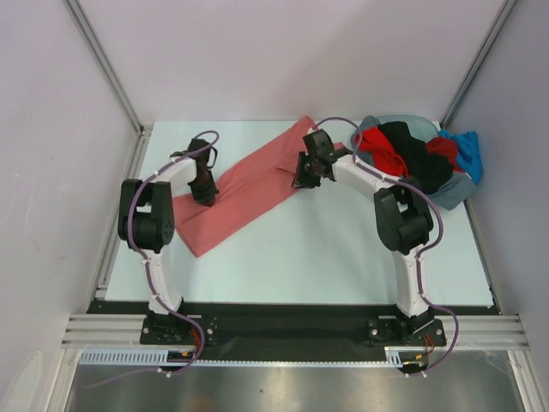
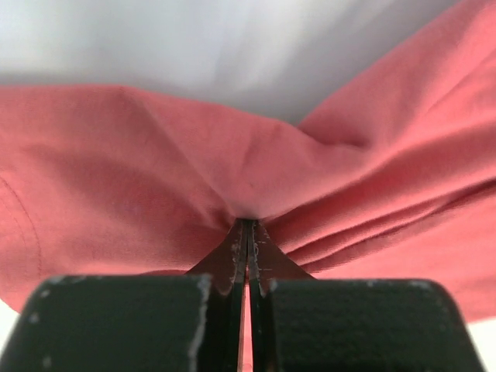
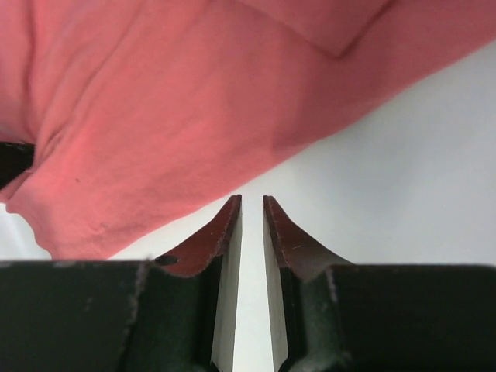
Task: Fold and stack the t-shirts
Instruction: Fold the tshirt
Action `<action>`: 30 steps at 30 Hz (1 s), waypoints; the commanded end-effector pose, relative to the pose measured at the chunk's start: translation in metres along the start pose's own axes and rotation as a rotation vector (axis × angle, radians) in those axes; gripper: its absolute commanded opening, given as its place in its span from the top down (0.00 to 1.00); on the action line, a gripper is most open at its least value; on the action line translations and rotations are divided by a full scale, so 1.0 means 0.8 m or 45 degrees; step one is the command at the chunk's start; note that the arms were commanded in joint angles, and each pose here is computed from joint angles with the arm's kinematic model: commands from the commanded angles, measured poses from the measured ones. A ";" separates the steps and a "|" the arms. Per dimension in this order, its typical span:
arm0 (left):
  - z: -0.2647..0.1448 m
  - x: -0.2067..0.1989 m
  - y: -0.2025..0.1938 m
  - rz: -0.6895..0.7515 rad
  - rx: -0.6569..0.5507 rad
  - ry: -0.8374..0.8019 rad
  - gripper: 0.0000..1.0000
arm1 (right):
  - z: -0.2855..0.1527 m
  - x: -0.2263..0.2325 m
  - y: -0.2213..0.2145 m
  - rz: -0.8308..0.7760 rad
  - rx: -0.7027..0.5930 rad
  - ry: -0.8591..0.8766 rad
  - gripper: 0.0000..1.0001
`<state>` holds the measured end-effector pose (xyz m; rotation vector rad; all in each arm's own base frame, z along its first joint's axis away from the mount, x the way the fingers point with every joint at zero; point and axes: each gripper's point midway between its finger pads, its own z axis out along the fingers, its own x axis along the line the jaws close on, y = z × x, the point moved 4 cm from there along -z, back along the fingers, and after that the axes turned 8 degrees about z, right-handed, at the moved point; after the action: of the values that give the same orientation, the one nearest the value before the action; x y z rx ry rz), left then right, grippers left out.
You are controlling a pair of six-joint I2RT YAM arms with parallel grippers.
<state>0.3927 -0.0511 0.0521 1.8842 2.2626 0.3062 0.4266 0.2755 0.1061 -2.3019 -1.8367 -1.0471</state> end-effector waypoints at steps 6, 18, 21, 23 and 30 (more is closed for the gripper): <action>-0.013 0.003 -0.077 0.050 0.266 0.162 1.00 | -0.001 0.084 -0.041 -0.230 0.103 0.245 0.74; -0.012 0.058 -0.021 -0.072 0.206 0.229 1.00 | 0.034 0.178 -0.104 -0.320 0.198 0.341 0.76; -0.020 0.059 -0.010 -0.061 0.157 0.230 1.00 | 0.046 0.185 -0.129 -0.331 0.236 0.327 0.80; -0.030 0.057 -0.002 -0.073 0.116 0.216 1.00 | 0.046 0.198 -0.147 -0.351 0.251 0.347 0.83; -0.080 0.061 0.001 -0.149 -0.020 0.206 1.00 | 0.056 0.214 -0.191 -0.417 0.288 0.347 1.00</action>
<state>0.3694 -0.0139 0.0683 1.8685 2.4947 0.3254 0.3322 0.4761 0.0844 -1.6997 -2.1219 -1.0036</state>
